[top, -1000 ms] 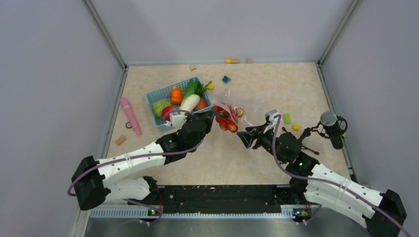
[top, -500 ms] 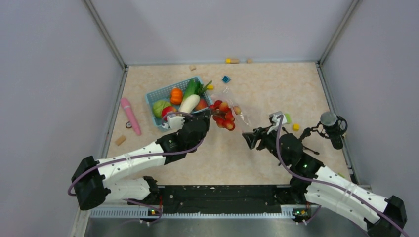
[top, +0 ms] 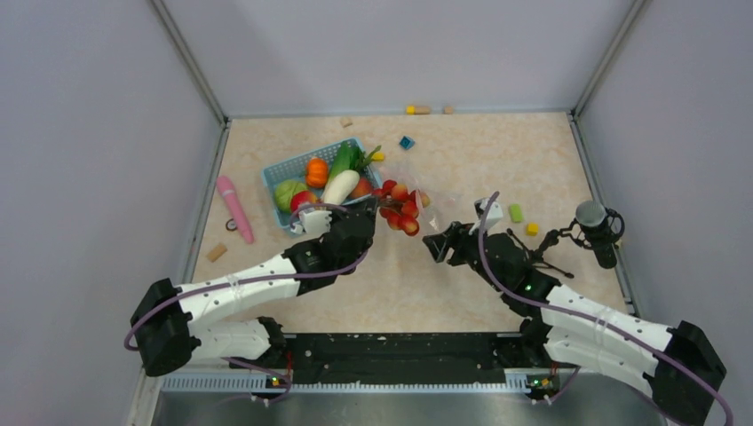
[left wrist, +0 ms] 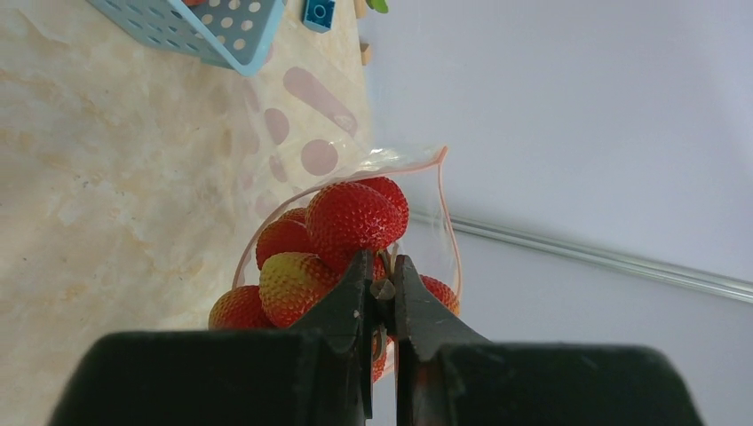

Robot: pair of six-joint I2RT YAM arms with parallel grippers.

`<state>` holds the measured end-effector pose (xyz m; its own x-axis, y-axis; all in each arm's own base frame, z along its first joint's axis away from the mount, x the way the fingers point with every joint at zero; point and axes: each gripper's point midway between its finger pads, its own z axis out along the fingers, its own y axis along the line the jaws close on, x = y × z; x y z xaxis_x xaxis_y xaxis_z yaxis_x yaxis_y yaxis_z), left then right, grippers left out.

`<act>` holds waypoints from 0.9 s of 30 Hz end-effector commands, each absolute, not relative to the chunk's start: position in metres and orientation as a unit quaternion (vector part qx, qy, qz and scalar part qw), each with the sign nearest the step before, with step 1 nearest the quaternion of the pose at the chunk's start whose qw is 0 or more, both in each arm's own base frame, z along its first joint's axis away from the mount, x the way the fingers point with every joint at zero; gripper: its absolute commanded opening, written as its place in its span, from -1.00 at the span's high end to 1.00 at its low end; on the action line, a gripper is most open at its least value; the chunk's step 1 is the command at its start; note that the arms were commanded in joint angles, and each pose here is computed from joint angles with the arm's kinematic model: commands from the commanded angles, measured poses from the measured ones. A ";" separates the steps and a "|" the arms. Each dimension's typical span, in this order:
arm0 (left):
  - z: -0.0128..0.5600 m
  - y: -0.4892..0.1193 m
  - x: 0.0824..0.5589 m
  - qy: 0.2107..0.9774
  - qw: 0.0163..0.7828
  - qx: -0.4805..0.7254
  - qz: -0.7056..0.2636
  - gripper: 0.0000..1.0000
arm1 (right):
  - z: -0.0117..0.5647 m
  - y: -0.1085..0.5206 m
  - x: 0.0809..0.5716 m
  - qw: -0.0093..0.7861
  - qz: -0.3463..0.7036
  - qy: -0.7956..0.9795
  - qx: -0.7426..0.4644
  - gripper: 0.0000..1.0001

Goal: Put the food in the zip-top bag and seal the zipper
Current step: Place the fake fruit in the zipper food storage bag.

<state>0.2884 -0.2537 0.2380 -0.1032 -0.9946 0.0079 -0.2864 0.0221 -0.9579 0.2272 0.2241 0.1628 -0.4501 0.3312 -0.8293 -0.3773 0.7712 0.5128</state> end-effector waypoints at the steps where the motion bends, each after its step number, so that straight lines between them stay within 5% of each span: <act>1: 0.255 -0.251 0.295 0.561 0.407 -0.558 -0.456 1.00 | 0.186 0.239 0.235 0.523 0.379 0.763 0.027 -0.23; 9: 0.252 -0.255 0.298 0.565 0.409 -0.558 -0.449 1.00 | 0.177 0.223 0.254 0.545 0.350 0.754 0.108 -0.24; 16: 0.252 -0.257 0.302 0.567 0.417 -0.560 -0.438 1.00 | 0.184 0.222 0.269 0.587 0.240 0.772 0.047 -0.23; 23: 0.252 -0.259 0.306 0.572 0.426 -0.557 -0.426 1.00 | 0.179 0.214 0.279 0.610 0.149 0.777 0.042 0.01; 27: 0.254 -0.259 0.308 0.574 0.432 -0.556 -0.418 1.00 | 0.173 0.213 0.285 0.610 0.123 0.782 0.047 0.33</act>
<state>0.3009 -0.2607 0.2273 -0.0590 -0.9963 -0.0617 -0.3200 0.0775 -0.9442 0.2744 0.2180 0.1594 -0.3066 0.2421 -0.9205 -0.1372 0.9458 0.2945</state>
